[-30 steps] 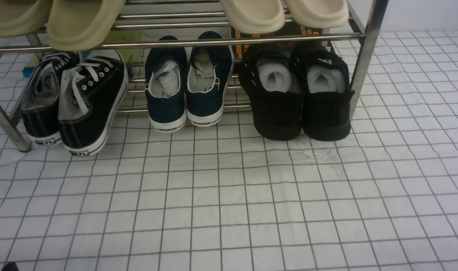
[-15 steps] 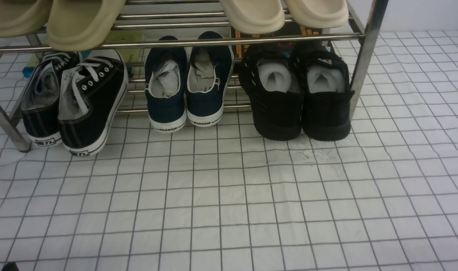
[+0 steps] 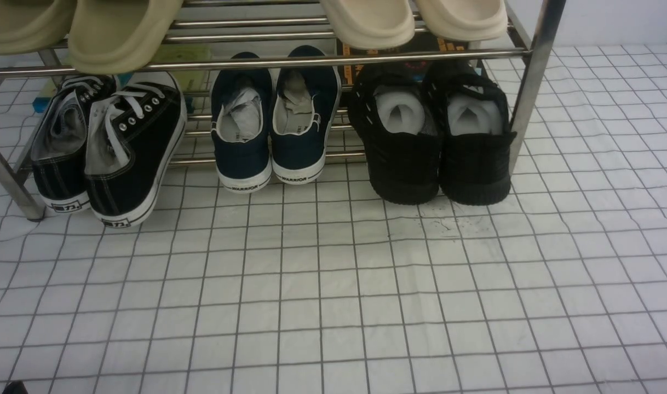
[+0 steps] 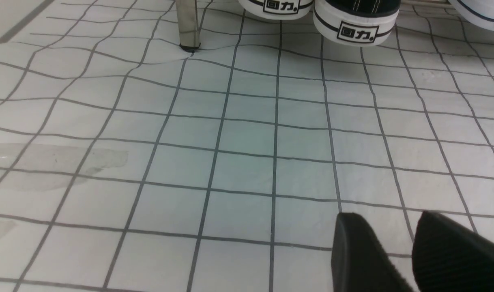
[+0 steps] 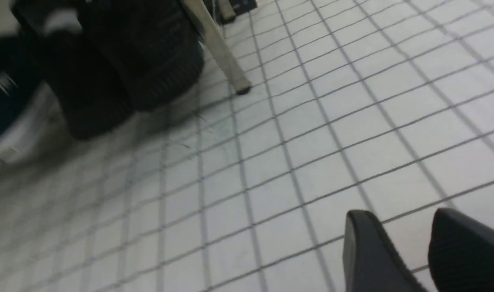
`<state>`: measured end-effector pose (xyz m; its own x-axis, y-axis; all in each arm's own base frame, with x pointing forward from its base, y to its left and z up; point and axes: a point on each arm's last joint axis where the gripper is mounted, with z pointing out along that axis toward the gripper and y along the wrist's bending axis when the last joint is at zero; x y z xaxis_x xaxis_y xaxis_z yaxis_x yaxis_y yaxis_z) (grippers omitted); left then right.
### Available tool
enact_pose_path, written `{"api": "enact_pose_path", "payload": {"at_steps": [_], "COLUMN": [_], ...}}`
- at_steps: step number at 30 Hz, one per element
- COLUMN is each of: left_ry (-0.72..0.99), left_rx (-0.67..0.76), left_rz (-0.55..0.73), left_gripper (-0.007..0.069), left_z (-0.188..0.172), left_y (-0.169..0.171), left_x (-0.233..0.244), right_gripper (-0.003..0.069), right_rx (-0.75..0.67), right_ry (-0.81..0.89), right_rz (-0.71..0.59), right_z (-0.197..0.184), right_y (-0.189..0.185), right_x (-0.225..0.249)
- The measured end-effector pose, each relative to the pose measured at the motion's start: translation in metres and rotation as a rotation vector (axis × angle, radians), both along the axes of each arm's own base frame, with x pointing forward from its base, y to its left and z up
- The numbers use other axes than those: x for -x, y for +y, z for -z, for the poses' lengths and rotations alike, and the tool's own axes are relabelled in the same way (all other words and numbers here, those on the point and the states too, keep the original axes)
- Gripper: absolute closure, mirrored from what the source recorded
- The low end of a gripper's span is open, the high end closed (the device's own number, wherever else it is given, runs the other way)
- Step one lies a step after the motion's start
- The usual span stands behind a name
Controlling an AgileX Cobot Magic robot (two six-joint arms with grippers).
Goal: Take the shoes off the shelf with your hand from the white checkered tablecloth.
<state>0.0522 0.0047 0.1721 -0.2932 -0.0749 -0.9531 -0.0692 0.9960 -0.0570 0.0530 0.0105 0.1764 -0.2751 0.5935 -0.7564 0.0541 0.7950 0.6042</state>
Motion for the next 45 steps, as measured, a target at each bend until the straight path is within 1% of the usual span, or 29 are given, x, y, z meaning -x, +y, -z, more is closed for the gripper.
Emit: {"api": "enact_pose_path", "payload": {"at_steps": [1, 2, 3, 6, 8, 11, 12, 13, 14, 15, 16, 17, 18, 19, 20, 22, 23, 25, 26, 27, 28, 29, 30, 32, 34, 38, 40, 43, 45], "left_ry": [0.0, 0.0, 0.0, 0.0, 0.0, 0.0, 0.0, 0.0, 0.0, 0.0, 0.0, 0.0, 0.0, 0.0, 0.0, 0.0, 0.0, 0.0, 0.0, 0.0, 0.0, 0.0, 0.0, 0.0, 0.0, 0.0, 0.0, 0.0, 0.0], "left_rx": [0.0, 0.0, 0.0, 0.0, 0.0, 0.0, 0.0, 0.0, 0.0, 0.0, 0.0, 0.0, 0.0, 0.0, 0.0, 0.0, 0.0, 0.0, 0.0, 0.0, 0.0, 0.0, 0.0, 0.0, 0.0, 0.0, 0.0, 0.0, 0.0], "left_rz": [0.0, 0.0, 0.0, 0.0, 0.0, 0.0, 0.0, 0.0, 0.0, 0.0, 0.0, 0.0, 0.0, 0.0, 0.0, 0.0, 0.0, 0.0, 0.0, 0.0, 0.0, 0.0, 0.0, 0.0, 0.0, 0.0, 0.0, 0.0, 0.0], "left_gripper": [0.0386, 0.0386, 0.0386, 0.0386, 0.0386, 0.0386, 0.0386, 0.0386, 0.0386, 0.0386, 0.0386, 0.0386, 0.0386, 0.0386, 0.0386, 0.0386, 0.0386, 0.0386, 0.0386, 0.0386, 0.0386, 0.0386, 0.0386, 0.0386, 0.0386, 0.0386, 0.0386, 0.0386, 0.0386], "left_z": [0.0, 0.0, 0.0, 0.0, 0.0, 0.0, 0.0, 0.0, 0.0, 0.0, 0.0, 0.0, 0.0, 0.0, 0.0, 0.0, 0.0, 0.0, 0.0, 0.0, 0.0, 0.0, 0.0, 0.0, 0.0, 0.0, 0.0, 0.0, 0.0], "left_y": [0.0, 0.0, 0.0, 0.0, 0.0, 0.0, 0.0, 0.0, 0.0, 0.0, 0.0, 0.0, 0.0, 0.0, 0.0, 0.0, 0.0, 0.0, 0.0, 0.0, 0.0, 0.0, 0.0, 0.0, 0.0, 0.0, 0.0, 0.0, 0.0], "left_x": [0.0, 0.0, 0.0, 0.0, 0.0, 0.0, 0.0, 0.0, 0.0, 0.0, 0.0, 0.0, 0.0, 0.0, 0.0, 0.0, 0.0, 0.0, 0.0, 0.0, 0.0, 0.0, 0.0, 0.0, 0.0, 0.0, 0.0, 0.0, 0.0], "right_gripper": [0.042, 0.042, 0.042, 0.042, 0.0422, 0.0465, 0.0502, 0.0502, 0.0566, 0.0582, 0.0638, 0.0664, 0.0669, 0.0669, 0.0668, 0.0662, 0.0662, 0.0659, 0.0659, 0.0658, 0.0656, 0.0654, 0.0648, 0.063, 0.0613, 0.0511, 0.0452, 0.0343, 0.03], "right_rx": [-0.073, -0.083, -0.139, -0.207, -0.216, -0.136, -0.078, -0.068, 0.032, 0.046, 0.158, 0.232, 0.291, 0.315, 0.348, 0.376, 0.374, 0.378, 0.377, 0.348, 0.323, 0.307, 0.296, 0.294, 0.311, 0.405, 0.453, 0.559, 0.613], "right_ry": [0.003, 0.005, 0.008, 0.008, 0.001, -0.032, -0.062, -0.073, -0.105, -0.094, -0.083, -0.039, 0.059, 0.114, 0.216, 0.401, 0.433, 0.572, 0.564, 0.591, 0.565, 0.554, 0.515, 0.477, 0.443, 0.383, 0.379, 0.336, 0.302], "right_rz": [0.002, 0.002, 0.003, 0.0, 0.001, -0.025, -0.039, -0.04, -0.053, -0.056, -0.068, -0.075, -0.091, -0.103, -0.121, -0.176, -0.188, -0.328, -0.339, -0.443, -0.528, -0.582, -0.655, -0.734, -0.77, -0.863, -0.883, -0.925, -0.938], "right_z": [-0.001, 0.0, -0.001, -0.002, -0.003, -0.014, -0.028, -0.032, -0.057, -0.059, -0.085, -0.102, -0.111, -0.118, -0.126, -0.129, -0.128, -0.127, -0.129, -0.128, -0.131, -0.131, -0.137, -0.143, -0.151, -0.169, -0.17, -0.173, -0.178], "right_y": [0.001, 0.002, 0.003, 0.004, 0.005, 0.005, 0.005, 0.005, 0.004, 0.004, 0.003, 0.001, 0.0, 0.0, -0.001, 0.0, 0.001, 0.009, 0.01, 0.018, 0.026, 0.031, 0.04, 0.054, 0.062, 0.105, 0.122, 0.157, 0.171], "right_x": [0.0, 0.0, 0.0, 0.0, 0.0, 0.001, 0.003, 0.003, 0.004, 0.003, 0.001, -0.005, -0.013, -0.017, -0.029, -0.049, -0.054, -0.086, -0.086, -0.106, -0.118, -0.126, -0.14, -0.159, -0.17, -0.209, -0.224, -0.249, -0.26]}}
